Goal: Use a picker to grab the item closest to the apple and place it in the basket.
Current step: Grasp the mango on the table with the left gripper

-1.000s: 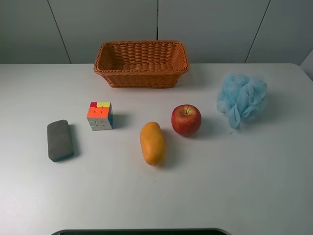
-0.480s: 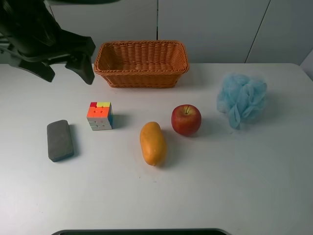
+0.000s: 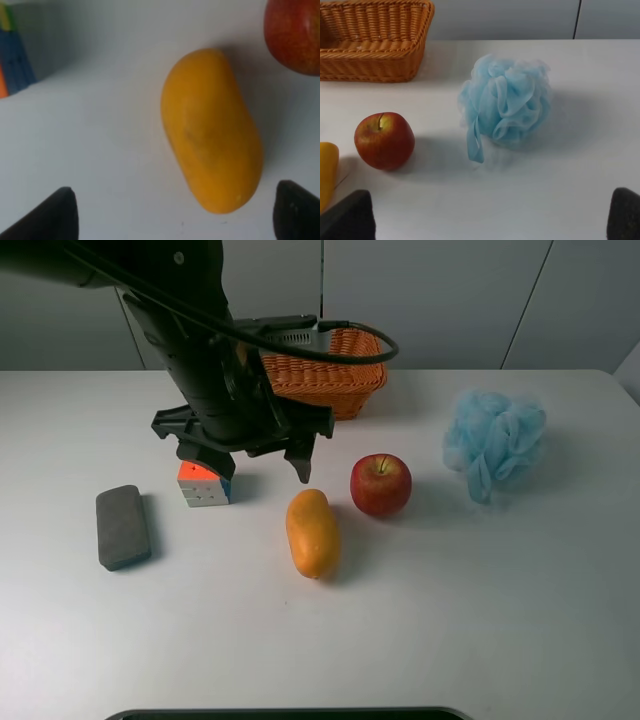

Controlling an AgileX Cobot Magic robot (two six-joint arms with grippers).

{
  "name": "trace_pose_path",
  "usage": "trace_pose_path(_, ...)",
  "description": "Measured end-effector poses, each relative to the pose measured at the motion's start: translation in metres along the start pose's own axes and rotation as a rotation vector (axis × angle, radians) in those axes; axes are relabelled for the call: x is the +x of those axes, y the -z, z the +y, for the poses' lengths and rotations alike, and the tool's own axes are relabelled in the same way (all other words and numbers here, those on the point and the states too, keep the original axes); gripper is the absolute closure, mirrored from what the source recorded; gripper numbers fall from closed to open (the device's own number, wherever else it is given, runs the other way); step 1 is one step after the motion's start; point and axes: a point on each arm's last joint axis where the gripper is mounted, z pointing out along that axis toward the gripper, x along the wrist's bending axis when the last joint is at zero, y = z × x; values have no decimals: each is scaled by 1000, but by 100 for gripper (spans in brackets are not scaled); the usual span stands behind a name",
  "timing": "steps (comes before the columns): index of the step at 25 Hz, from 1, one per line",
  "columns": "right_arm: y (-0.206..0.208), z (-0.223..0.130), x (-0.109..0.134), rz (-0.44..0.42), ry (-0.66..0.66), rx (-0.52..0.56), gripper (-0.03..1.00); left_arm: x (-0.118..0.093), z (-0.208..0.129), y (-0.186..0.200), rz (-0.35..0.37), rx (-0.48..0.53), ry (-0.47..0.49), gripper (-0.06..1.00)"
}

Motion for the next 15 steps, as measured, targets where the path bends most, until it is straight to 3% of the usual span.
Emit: trace_pose_path(15, 0, 0, 0, 0, 2, 0, 27, -24, 16, -74, 12, 187, 92, 20)
